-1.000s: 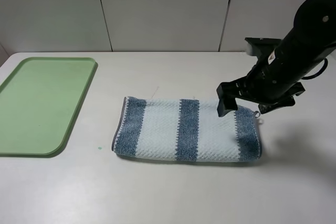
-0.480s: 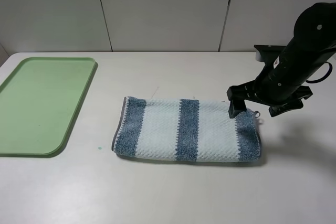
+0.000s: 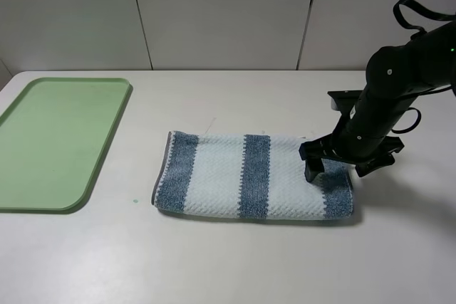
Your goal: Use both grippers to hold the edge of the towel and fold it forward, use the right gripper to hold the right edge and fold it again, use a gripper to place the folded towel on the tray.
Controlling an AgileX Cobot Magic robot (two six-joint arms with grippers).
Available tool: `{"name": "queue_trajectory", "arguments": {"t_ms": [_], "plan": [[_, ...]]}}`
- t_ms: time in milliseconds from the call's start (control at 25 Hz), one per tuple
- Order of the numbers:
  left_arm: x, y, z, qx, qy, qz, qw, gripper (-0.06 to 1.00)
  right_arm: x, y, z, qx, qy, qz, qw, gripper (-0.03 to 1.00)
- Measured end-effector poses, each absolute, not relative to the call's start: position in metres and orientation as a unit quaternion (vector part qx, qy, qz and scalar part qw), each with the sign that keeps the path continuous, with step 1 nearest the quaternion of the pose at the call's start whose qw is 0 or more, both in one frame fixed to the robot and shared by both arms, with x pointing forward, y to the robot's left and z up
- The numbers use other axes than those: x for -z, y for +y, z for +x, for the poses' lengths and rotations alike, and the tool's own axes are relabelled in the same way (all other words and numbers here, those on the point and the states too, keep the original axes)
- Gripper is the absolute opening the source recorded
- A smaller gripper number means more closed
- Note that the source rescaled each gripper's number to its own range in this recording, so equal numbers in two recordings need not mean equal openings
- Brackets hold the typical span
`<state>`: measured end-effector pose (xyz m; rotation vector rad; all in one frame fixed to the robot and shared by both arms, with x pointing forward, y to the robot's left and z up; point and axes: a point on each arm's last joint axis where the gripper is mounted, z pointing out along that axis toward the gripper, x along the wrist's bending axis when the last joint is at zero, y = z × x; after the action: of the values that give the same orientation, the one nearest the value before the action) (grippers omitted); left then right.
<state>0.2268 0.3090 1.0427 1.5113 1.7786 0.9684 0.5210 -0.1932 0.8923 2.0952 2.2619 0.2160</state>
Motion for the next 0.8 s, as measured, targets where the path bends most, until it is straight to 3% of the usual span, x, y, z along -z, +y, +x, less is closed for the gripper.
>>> {"name": "queue_trajectory", "arguments": {"t_ms": [360, 800], "plan": [[-1.043, 0.309, 0.227, -0.366, 0.671, 0.57, 0.302, 0.95, -0.87, -0.202, 0.527, -0.054, 0.726, 0.685, 0.019, 1.0], [-1.043, 0.309, 0.227, -0.366, 0.671, 0.57, 0.302, 0.95, -0.866, -0.201, 0.529, -0.05, 0.733, 0.678, 0.016, 1.0]]}}
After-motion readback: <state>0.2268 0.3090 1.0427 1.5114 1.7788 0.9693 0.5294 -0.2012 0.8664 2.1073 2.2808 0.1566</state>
